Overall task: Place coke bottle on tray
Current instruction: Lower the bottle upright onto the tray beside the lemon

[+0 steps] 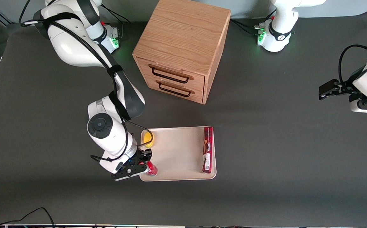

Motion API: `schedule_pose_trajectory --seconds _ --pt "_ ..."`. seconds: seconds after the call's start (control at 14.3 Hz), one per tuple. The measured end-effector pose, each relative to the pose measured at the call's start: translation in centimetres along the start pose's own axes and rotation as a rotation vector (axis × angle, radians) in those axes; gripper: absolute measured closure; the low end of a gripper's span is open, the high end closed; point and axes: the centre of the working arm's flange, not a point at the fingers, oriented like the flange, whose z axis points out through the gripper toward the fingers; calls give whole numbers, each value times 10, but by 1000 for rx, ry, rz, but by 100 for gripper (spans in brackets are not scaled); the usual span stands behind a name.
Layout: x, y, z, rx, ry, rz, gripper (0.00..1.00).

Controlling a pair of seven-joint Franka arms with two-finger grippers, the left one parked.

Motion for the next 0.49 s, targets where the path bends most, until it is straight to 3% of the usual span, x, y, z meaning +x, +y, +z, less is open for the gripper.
schedule_pose_trajectory --seconds 0.28,0.42,0.49 --pt "-1 2 8 -5 -8 26 69" --pt "0 3 8 -9 -6 41 66" --pt "-1 2 8 -12 -6 52 59"
